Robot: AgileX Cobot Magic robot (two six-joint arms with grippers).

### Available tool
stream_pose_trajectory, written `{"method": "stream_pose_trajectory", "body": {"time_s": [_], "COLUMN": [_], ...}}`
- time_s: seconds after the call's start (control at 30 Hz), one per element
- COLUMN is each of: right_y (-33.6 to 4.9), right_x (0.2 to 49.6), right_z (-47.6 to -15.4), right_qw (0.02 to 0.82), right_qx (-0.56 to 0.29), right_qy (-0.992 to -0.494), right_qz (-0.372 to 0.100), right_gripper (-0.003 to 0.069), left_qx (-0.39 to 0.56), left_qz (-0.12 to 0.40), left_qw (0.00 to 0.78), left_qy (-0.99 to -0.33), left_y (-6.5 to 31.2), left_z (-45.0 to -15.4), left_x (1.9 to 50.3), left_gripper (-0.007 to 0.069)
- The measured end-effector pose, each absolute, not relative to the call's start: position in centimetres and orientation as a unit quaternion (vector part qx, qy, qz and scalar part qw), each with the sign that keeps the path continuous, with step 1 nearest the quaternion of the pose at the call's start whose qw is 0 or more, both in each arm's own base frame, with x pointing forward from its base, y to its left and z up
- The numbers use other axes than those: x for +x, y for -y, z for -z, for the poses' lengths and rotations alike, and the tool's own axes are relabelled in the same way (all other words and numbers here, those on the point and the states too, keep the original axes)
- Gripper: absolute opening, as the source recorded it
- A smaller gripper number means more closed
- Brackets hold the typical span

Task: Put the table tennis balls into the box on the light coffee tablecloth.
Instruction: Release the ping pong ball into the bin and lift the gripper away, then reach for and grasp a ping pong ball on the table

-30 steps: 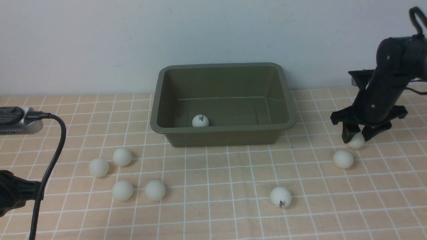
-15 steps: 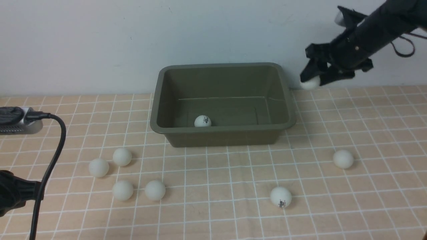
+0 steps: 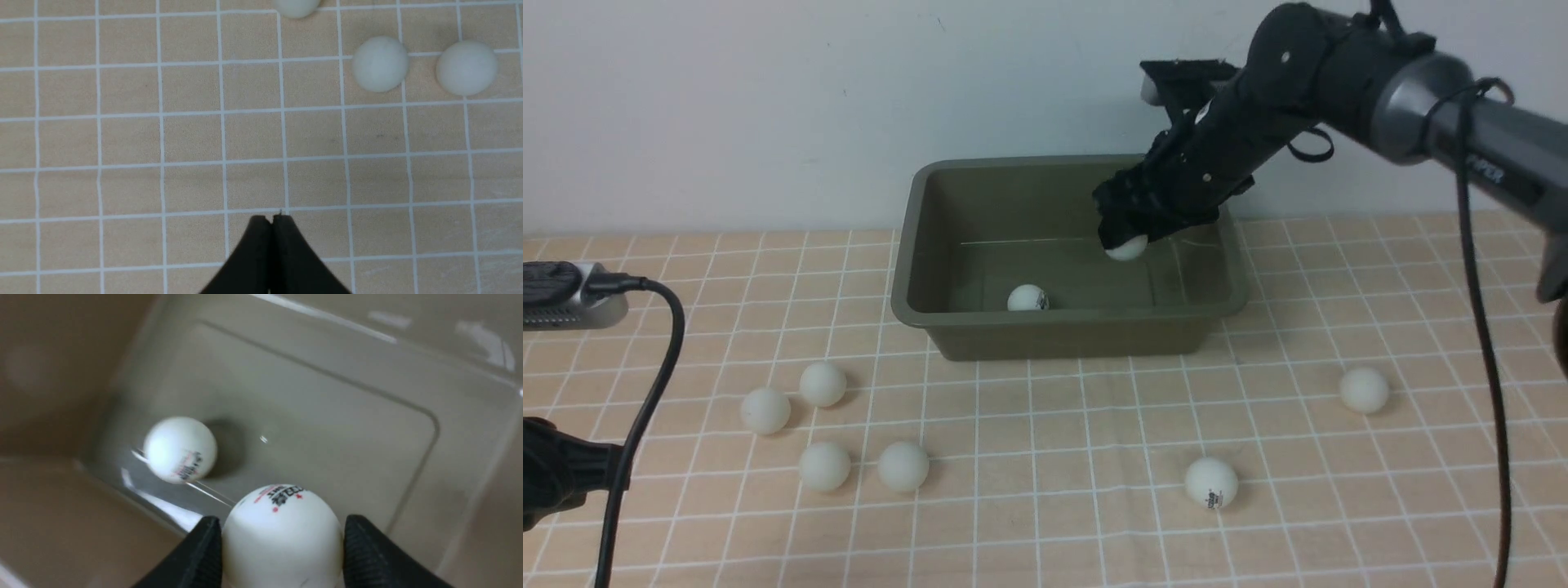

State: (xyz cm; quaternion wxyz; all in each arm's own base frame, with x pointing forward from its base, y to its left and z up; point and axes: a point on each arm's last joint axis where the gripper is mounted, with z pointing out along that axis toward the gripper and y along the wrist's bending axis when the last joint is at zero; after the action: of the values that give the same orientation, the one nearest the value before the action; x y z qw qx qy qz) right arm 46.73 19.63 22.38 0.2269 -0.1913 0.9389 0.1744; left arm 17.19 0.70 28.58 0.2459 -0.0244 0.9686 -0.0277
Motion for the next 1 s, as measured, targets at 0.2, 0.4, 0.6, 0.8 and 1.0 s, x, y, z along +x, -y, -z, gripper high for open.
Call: {"method": "stream_pose_trajectory", "body": {"time_s": [0.2, 0.4, 0.6, 0.8, 1.0], "right_y": [-19.6, -19.6, -18.9, -15.1, -9.0], "right_x": [46.9, 47.0, 47.2, 47.6, 45.3], "right_z": [-21.5, -21.6, -25.8, -31.8, -35.1], "right_qw": [0.222, 0.223, 0.224, 0.291, 0.299], "right_qx": [-0.194, -0.194, -0.213, -0.159, -0.103], "right_qy": [-0.941, -0.941, -0.937, -0.934, -0.946], "right_qz": [-0.164, -0.164, -0.161, -0.130, -0.075], "right_gripper": [0.0412, 0.0471, 0.0477, 0.0477, 0.0477], "left_qx": [-0.024, -0.025, -0.025, -0.025, -0.024], "left_qz": [0.028, 0.028, 0.029, 0.029, 0.029], "left_qw": [0.246, 0.246, 0.242, 0.242, 0.240], "left_qy": [-0.969, -0.969, -0.970, -0.970, -0.970], "left_y": [-0.7, -0.7, -0.7, -0.7, -0.7], "left_z": [-28.6, -28.6, -28.5, -28.5, -28.5], "left_x": [17.2, 17.2, 17.1, 17.1, 17.1], "left_gripper": [-0.0069, -0.0069, -0.0069, -0.0069, -0.0069]}}
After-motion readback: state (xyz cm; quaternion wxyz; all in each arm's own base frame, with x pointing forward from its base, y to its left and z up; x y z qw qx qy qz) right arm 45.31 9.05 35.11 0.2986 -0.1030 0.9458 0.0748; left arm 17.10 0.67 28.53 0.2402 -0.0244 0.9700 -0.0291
